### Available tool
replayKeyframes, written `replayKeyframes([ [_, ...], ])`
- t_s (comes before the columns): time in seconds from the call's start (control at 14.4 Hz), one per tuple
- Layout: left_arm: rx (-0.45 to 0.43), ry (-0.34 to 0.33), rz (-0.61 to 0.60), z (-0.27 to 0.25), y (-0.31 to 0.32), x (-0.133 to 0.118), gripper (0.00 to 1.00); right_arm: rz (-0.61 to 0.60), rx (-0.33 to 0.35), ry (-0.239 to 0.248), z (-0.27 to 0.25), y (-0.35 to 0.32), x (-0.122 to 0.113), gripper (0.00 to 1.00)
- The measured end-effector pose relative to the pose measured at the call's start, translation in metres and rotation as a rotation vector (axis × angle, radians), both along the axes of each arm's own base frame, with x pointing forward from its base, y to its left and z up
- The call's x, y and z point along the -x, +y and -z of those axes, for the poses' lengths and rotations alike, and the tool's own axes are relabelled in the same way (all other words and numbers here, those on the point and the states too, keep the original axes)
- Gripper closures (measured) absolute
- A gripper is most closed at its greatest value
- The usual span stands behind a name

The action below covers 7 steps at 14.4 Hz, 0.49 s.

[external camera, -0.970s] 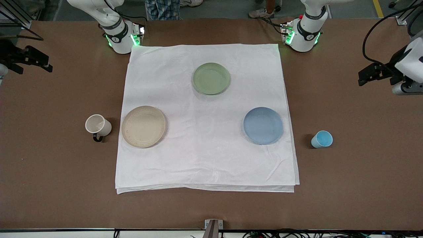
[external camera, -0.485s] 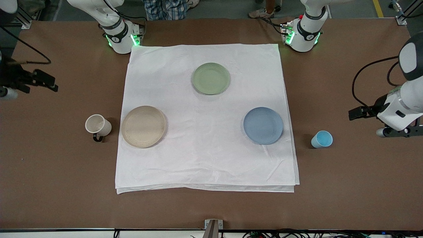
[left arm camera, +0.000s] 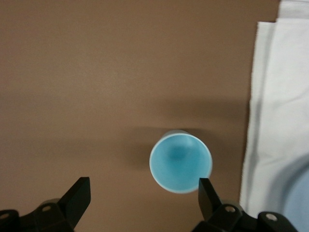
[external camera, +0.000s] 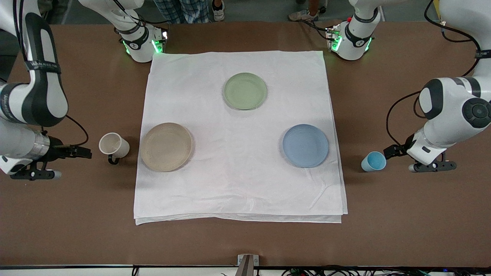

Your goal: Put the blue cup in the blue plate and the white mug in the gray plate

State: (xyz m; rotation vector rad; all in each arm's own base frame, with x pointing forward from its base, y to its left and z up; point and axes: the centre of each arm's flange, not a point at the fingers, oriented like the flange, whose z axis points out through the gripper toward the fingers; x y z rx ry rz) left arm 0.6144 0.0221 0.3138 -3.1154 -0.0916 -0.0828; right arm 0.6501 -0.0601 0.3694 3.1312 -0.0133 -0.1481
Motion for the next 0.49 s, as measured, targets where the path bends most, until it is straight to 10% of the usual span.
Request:
replayKeyframes([
  [0.49, 0.017, 0.025, 0.003, 0.076, -0.001, 0.003, 0.37, -0.005, 0.001, -0.024, 0.116, 0.007, 0.038, 0.12],
])
